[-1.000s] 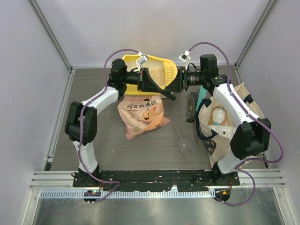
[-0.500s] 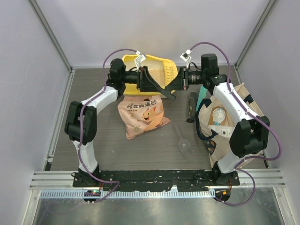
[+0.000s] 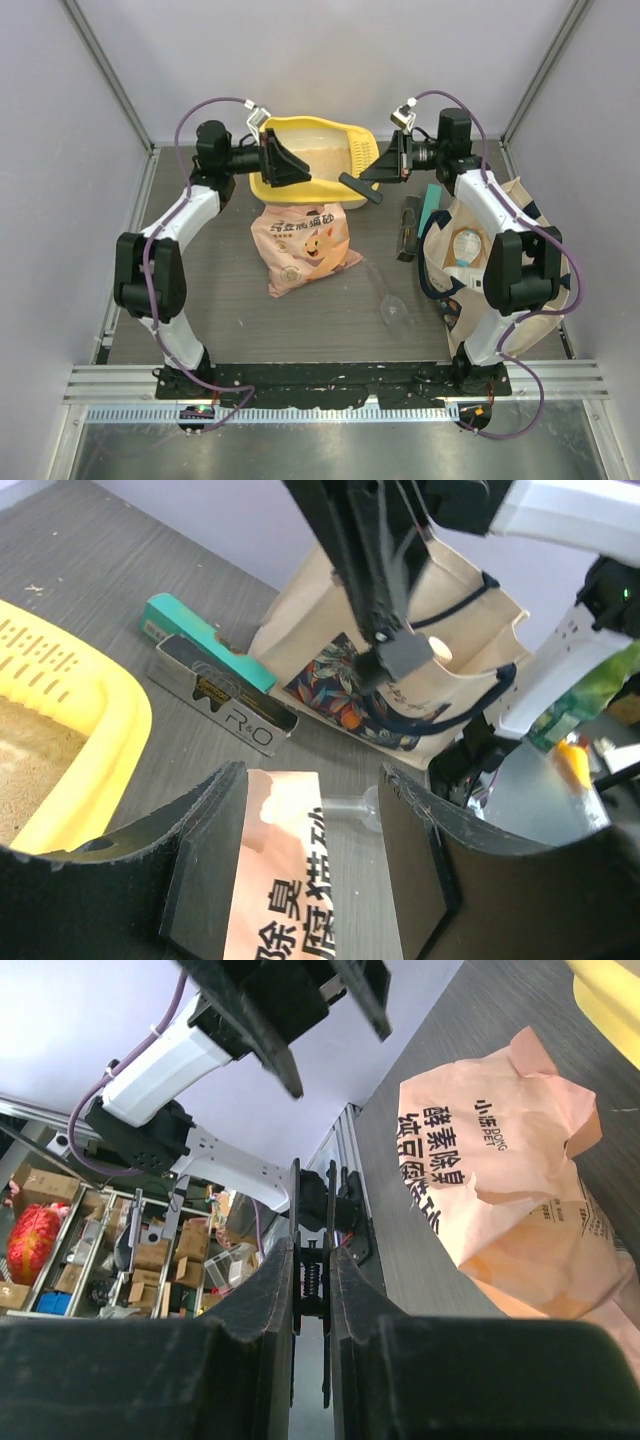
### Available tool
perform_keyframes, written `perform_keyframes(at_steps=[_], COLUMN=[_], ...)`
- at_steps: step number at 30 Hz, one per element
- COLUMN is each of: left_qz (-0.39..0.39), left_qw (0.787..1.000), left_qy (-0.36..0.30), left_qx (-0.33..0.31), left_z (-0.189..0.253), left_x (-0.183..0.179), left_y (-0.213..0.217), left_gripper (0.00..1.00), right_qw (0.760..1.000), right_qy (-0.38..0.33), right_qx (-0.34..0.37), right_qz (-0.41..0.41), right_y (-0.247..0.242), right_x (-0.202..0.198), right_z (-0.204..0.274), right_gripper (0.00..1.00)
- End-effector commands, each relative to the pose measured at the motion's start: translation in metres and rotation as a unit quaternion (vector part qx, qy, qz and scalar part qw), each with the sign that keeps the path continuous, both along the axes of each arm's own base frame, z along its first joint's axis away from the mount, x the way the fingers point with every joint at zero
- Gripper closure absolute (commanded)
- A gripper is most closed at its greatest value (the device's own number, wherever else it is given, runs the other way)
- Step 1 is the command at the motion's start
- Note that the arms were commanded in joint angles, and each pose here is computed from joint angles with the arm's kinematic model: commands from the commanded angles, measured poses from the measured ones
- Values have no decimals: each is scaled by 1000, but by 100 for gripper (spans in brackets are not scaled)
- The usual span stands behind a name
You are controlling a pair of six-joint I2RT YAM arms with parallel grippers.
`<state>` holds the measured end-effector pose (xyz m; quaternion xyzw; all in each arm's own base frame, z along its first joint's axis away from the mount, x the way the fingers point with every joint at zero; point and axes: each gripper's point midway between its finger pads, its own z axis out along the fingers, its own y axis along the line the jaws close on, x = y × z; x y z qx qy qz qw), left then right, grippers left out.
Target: Fill the litter box with clean litter
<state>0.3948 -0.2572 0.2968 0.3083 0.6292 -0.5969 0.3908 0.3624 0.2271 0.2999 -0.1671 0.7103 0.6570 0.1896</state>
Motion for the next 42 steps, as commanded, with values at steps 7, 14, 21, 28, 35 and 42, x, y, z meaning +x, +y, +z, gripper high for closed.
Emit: perform_keyframes(at_steps=[7,14,21,28,35,42], left_qz=[-29,-60,-88,-80,-57,-41], left_qw=[954,945,924,907,899,903], left_qy=[-230,-243,-280,-314,-346,-349], left_qx=[188,213,244,269,263,247], left_z=[-41,-68,-85,-93,-96,-90], left_x=[-46,-54,-61,-63,-62,-56], left_y=[2,-3,-9,1,3,-3], left_gripper=[35,33,34,34,36,37], right_qw=[975,919,881,848,845,845], right_qy=[-186,-338,-407,-458,-459,-447], right_qx=[-83,-184,-238,-243,-244,-248], right_qz=[-94,-83,44,111,126,156], right_y=[-16,-30,-10,15,31,35], right_x=[35,42,6,-1,14,19], right_z=[23,13,-21,-34,-44,-59], right_gripper=[99,99,99,99,98,99])
